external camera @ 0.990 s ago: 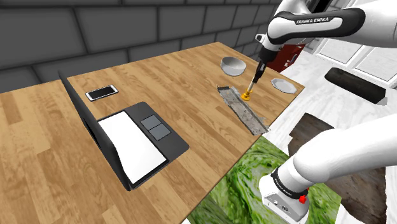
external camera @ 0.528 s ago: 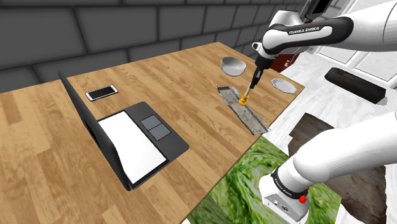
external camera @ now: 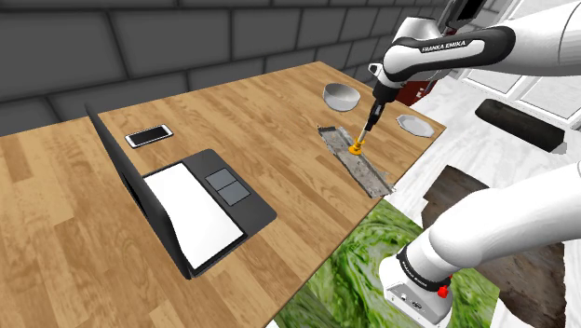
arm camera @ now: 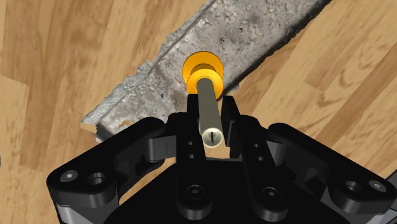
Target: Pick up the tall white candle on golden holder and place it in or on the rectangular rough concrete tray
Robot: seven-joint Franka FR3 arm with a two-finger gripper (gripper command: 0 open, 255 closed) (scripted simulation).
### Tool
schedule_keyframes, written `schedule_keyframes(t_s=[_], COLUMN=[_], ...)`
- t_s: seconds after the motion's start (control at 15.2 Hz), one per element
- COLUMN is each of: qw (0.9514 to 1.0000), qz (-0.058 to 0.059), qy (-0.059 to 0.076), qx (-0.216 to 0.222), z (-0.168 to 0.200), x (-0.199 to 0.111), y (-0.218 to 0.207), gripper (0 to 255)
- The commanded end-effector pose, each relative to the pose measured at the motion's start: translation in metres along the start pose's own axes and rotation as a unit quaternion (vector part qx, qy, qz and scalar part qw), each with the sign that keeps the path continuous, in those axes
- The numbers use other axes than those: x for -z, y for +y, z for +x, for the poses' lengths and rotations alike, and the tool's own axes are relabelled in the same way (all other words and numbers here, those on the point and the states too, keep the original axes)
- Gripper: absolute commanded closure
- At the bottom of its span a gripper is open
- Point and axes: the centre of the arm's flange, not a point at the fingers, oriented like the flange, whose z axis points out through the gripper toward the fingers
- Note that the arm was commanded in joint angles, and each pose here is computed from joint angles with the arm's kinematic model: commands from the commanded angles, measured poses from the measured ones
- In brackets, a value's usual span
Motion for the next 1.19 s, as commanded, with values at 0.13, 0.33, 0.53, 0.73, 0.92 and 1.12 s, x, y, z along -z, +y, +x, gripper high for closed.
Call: schedule_keyframes(t_s=[0.13,0.33,0.53,0.73,0.92,1.12], qw=[1.0000,1.0000,1.0000,1.0000,1.0000,1.0000], qz=[0.000,0.000,0.000,0.000,0.000,0.000], qy=[0.000,0.000,0.000,0.000,0.000,0.000], qx=[0.000,0.000,0.000,0.000,0.000,0.000], z=[0.000,0.000,0.000,0.000,0.000,0.000], x=[0.000,0.000,0.040,0.050,0.050,0.050], y=[0.000,0.000,0.000,0.000,0.000,0.000], gripper=[0,0,0,0,0,0])
